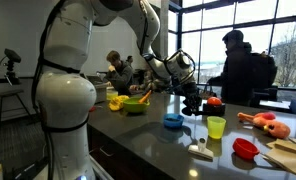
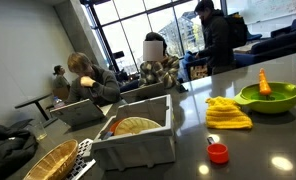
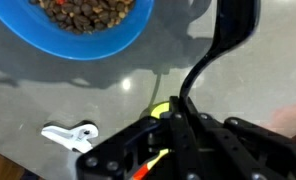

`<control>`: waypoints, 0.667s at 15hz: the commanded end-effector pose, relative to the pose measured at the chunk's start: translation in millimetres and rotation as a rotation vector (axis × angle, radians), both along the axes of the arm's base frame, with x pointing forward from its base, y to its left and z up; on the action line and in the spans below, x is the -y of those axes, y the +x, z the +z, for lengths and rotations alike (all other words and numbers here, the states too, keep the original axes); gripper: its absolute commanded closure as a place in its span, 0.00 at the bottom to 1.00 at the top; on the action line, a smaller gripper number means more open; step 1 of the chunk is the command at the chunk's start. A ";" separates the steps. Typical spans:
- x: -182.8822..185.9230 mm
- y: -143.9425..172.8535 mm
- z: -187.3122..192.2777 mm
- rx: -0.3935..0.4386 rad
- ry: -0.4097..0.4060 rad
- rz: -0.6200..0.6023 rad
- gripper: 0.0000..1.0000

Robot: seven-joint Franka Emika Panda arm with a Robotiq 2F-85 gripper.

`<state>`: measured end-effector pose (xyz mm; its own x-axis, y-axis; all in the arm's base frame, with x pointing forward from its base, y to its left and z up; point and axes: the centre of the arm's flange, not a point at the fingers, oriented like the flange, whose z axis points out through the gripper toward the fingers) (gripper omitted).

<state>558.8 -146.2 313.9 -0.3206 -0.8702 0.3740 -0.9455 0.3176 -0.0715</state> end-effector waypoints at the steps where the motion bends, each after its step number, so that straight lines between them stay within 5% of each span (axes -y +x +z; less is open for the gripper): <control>1: 13.3 -73.6 16.5 0.112 -0.008 0.010 0.99; 6: 8.5 -115.8 35.8 0.265 -0.124 0.075 0.99; 10: -32.3 -128.3 53.8 0.390 -0.215 0.104 0.99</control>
